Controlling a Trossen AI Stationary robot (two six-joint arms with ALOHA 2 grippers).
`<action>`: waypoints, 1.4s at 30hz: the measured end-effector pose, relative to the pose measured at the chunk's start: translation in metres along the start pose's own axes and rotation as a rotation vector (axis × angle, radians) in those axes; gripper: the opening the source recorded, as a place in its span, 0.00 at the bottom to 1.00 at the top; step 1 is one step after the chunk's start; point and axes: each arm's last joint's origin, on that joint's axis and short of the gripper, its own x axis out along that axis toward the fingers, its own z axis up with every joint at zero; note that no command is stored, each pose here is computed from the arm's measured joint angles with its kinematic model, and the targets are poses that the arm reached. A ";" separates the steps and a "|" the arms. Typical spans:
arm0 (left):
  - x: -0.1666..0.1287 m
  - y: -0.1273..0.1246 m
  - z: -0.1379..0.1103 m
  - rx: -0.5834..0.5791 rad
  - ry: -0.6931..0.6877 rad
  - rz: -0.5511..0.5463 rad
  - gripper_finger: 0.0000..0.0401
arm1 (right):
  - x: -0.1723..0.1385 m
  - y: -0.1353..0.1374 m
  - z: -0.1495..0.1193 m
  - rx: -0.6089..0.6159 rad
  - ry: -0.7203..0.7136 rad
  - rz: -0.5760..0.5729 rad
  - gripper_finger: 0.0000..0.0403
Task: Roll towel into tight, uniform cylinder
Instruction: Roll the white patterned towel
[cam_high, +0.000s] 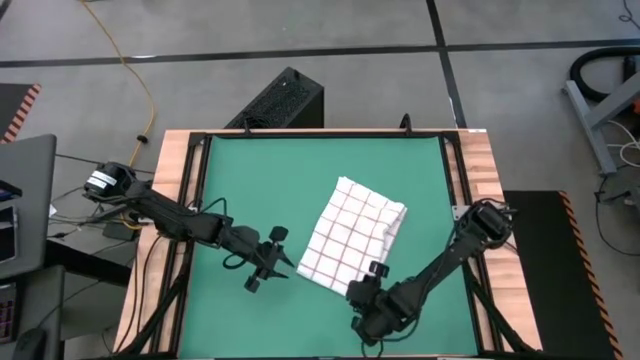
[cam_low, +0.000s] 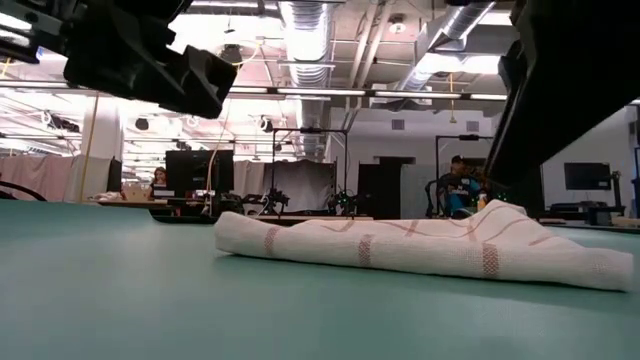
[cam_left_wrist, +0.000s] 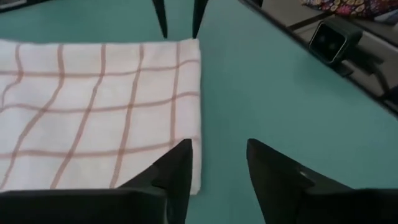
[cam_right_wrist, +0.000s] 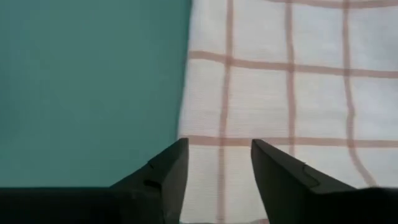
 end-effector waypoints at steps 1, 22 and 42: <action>0.000 0.000 -0.001 -0.001 0.010 0.012 0.37 | 0.001 0.000 0.001 0.005 0.008 0.009 0.49; 0.000 0.001 -0.003 0.111 0.037 0.056 0.40 | 0.022 -0.001 -0.035 0.009 0.079 0.082 0.53; 0.073 -0.007 -0.024 0.273 0.224 0.068 0.40 | 0.036 0.003 -0.042 -0.007 0.134 0.087 0.52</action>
